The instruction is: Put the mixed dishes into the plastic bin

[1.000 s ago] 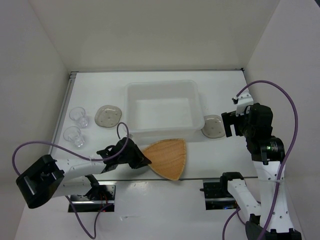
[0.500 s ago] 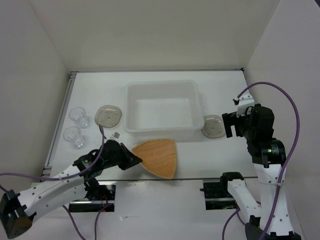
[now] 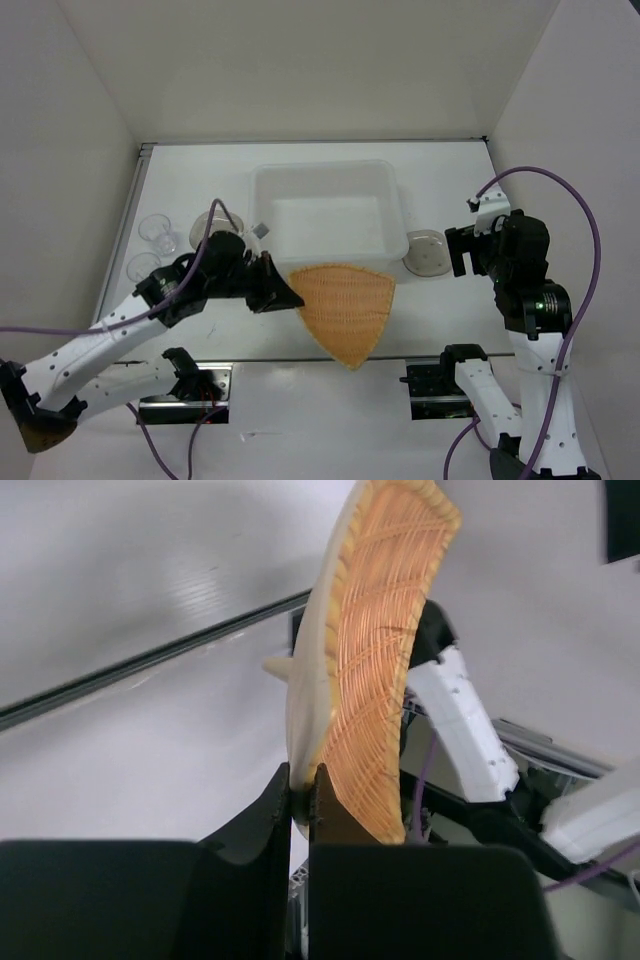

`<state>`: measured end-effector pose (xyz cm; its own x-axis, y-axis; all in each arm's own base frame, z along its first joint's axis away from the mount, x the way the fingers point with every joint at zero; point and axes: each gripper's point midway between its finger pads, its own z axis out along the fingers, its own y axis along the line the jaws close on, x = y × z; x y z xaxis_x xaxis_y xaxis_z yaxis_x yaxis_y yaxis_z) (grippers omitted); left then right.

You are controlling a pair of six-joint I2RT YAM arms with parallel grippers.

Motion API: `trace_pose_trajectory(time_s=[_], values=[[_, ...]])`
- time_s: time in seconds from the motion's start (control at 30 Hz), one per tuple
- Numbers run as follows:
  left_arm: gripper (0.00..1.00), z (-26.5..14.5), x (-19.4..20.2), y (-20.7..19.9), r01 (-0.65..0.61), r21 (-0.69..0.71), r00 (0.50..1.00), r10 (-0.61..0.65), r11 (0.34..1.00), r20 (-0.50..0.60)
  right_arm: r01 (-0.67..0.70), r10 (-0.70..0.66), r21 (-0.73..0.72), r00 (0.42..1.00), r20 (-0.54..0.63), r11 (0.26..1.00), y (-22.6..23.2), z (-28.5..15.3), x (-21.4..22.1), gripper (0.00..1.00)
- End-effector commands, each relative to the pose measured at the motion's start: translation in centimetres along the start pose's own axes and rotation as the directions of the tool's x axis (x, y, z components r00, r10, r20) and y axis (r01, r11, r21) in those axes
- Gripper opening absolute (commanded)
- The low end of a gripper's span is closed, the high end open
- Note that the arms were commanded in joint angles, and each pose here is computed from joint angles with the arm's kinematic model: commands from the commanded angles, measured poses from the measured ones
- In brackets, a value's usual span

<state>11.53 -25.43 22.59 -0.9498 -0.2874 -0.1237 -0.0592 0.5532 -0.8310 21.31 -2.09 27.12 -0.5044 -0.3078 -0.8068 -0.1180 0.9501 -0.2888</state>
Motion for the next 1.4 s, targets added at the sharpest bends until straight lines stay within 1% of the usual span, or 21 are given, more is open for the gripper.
trace_pose_trajectory(time_s=[0.0, 0.03, 0.07, 0.1, 0.13, 0.17, 0.2, 0.3, 0.33, 0.4, 0.43, 0.47, 0.6, 1.03, 1.07, 1.1, 1.17, 1.2, 1.23, 1.33, 1.37], values=[[0.0, -1.9, -3.4, -8.9, -0.243, 0.184, 0.969, 0.231, 0.952, 0.086, -0.011, 0.01, 0.023, 0.999, 0.047, 1.0, -0.4, 0.0, -1.0, 0.99], [0.0, -0.2, -5.2, -9.0, -0.28, 0.143, 0.959, 0.27, 0.949, 0.088, -0.011, 0.01, 0.023, 0.999, 0.047, 1.0, -0.4, 0.0, -1.0, 0.99], [0.0, -1.1, -6.6, -11.9, -0.328, 0.195, 0.943, 0.309, 0.924, 0.121, -0.012, 0.01, 0.026, 0.998, 0.057, 1.0, -0.4, -0.3, -1.1, 0.99], [0.0, -1.0, -9.2, -12.3, -0.337, 0.179, 0.937, 0.311, 0.924, 0.158, -0.012, 0.01, 0.026, 0.998, 0.057, 1.0, -0.4, -0.3, -1.1, 0.99], [0.0, 0.9, -11.2, -11.8, -0.352, 0.143, 0.932, 0.333, 0.925, 0.144, -0.012, 0.01, 0.026, 0.998, 0.057, 1.0, -0.4, -0.3, -1.1, 0.99], [0.0, 1.1, -12.4, -12.0, -0.356, 0.144, 0.931, 0.338, 0.923, 0.136, -0.013, 0.011, 0.029, 0.998, 0.067, 0.999, -0.5, -0.6, -1.2, 0.99], [0.0, 1.6, -15.7, -11.7, -0.358, 0.113, 0.927, 0.339, 0.927, 0.162, -0.013, 0.011, 0.029, 0.998, 0.068, 0.999, -0.5, -0.6, -1.2, 0.99], [0.0, 2.3, -19.7, -10.2, -0.35, 0.074, 0.928, 0.335, 0.934, 0.163, -0.026, 0.021, 0.046, 0.995, 0.093, 0.999, -0.7, -1.0, -1.5, 0.99], [0.0, 3.1, -22.5, -8.7, -0.328, 0.035, 0.932, 0.318, 0.944, 0.172, -0.027, 0.022, 0.056, 0.996, 0.09, 0.998, -0.9, -1.1, -1.4, 0.99], [0.0, 4.2, -24.3, -7.0, -0.347, 0.017, 0.93, 0.341, 0.938, 0.135, -0.028, 0.022, 0.058, 0.995, 0.099, 0.998, -0.9, -1.3, -1.5, 0.99], [0.0, 5.7, -25.8, -4.8, -0.306, -0.011, 0.947, 0.305, 0.952, 0.104, -0.038, 0.031, 0.06, 0.994, 0.108, 0.997, -0.9, -1.5, -1.5, 0.99], [0.0, 6.0, -26.7, -4.7, -0.321, -0.005, 0.942, 0.32, 0.947, 0.103, -0.038, 0.031, 0.06, 0.994, 0.108, 0.997, -0.9, -1.5, -1.5, 0.99], [0.0, 9.3, -29.2, -1.8, -0.303, -0.047, 0.95, 0.306, 0.952, 0.059, -0.039, 0.032, 0.07, 0.994, 0.105, 0.997, -1.1, -1.5, -1.5, 0.99], [0.01, 15.2, -28.4, 6.2, -0.211, -0.155, 0.977, 0.206, 0.965, -0.046, -0.04, 0.032, 0.073, 0.993, 0.114, 0.997, -1.2, -1.5, -1.7, 0.99], [0.12, 15.6, -28.6, 6.5, -0.208, -0.158, 0.978, 0.202, 0.965, -0.05, -0.04, 0.032, 0.073, 0.993, 0.114, 0.997, -1.2, -1.5, -1.7, 0.99], [0.18, 15.9, -28.4, 6.2, -0.214, -0.155, 0.977, 0.207, 0.964, -0.059, -0.048, 0.04, 0.068, 0.994, 0.102, 0.997, -1.1, -1.2, -1.6, 0.99], [0.24, 16.0, -28.7, 6.7, -0.218, -0.181, 0.976, 0.212, 0.959, -0.054, -0.046, 0.04, 0.073, 0.996, 0.084, 0.996, -1.2, -0.8, -1.4, 0.99], [0.36, 15.9, -28.9, 6.5, -0.218, -0.189, 0.976, 0.213, 0.957, -0.049, -0.044, 0.04, 0.069, 0.997, 0.07, 0.997, -1.1, -0.4, -1.3, 0.99], [0.44, 15.8, -28.8, 6.9, -0.222, -0.203, 0.975, 0.215, 0.954, -0.055, -0.043, 0.039, 0.067, 0.997, 0.061, 0.997, -1.1, -0.2, -1.3, 0.99], [0.65, 15.3, -28.9, 6.8, -0.22, -0.224, 0.975, 0.215, 0.949, -0.046, -0.05, 0.048, 0.096, 0.999, 0.023, 0.994, -1.7, 0.8, -1.3, 0.99], [0.69, 15.0, -29.2, 6.1, -0.23, -0.216, 0.973, 0.228, 0.949, -0.033, -0.054, 0.055, 0.101, 0.998, -0.01, 0.993, -1.9, 1.6, -1.3, 0.99]])
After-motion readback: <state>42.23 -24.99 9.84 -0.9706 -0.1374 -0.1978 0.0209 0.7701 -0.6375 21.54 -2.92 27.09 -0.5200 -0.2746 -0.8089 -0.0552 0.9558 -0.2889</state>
